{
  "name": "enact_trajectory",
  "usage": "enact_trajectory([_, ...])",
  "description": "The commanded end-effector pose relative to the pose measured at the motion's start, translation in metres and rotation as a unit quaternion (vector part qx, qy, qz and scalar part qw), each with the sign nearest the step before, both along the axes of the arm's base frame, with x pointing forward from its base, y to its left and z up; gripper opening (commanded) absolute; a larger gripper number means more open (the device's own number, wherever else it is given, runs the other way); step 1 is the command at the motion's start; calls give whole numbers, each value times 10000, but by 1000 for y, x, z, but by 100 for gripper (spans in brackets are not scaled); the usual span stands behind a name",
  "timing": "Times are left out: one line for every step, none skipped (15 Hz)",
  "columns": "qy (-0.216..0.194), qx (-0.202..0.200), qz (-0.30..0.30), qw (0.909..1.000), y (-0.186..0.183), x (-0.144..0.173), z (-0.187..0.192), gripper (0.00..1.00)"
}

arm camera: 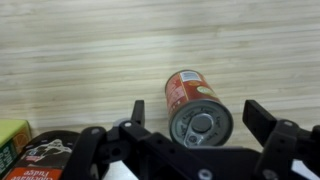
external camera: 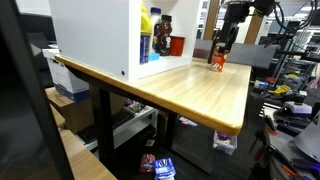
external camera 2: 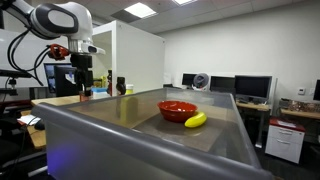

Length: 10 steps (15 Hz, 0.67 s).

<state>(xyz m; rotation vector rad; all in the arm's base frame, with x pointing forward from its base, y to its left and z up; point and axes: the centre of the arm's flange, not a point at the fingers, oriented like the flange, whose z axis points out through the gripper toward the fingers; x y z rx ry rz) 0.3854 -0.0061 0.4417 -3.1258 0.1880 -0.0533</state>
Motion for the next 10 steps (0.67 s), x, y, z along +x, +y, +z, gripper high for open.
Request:
enact_trajectory([47,275,-96,9996,3,22,-5,100])
enact_trajectory([67,302,-123,9994,4,24,-6,100])
enact_trajectory([71,339,-136,9993,3,25,-7,75])
enact_trajectory([88,353,-170,9992,3,26,-8,75])
enact_trajectory([96,383,-155,9991,3,27,-9,70])
enact_trajectory([111,388,-166,9990,2,27,-9,65])
enact_trajectory([110,377,-148,9991,2,26,-10,60])
enact_trajectory([117,369,-125,9992,2,25,-10,54])
enact_trajectory([118,371,-89,9992,2,24,-10,50])
enact_trajectory([114,372,-10,9992,1,21,-9,44])
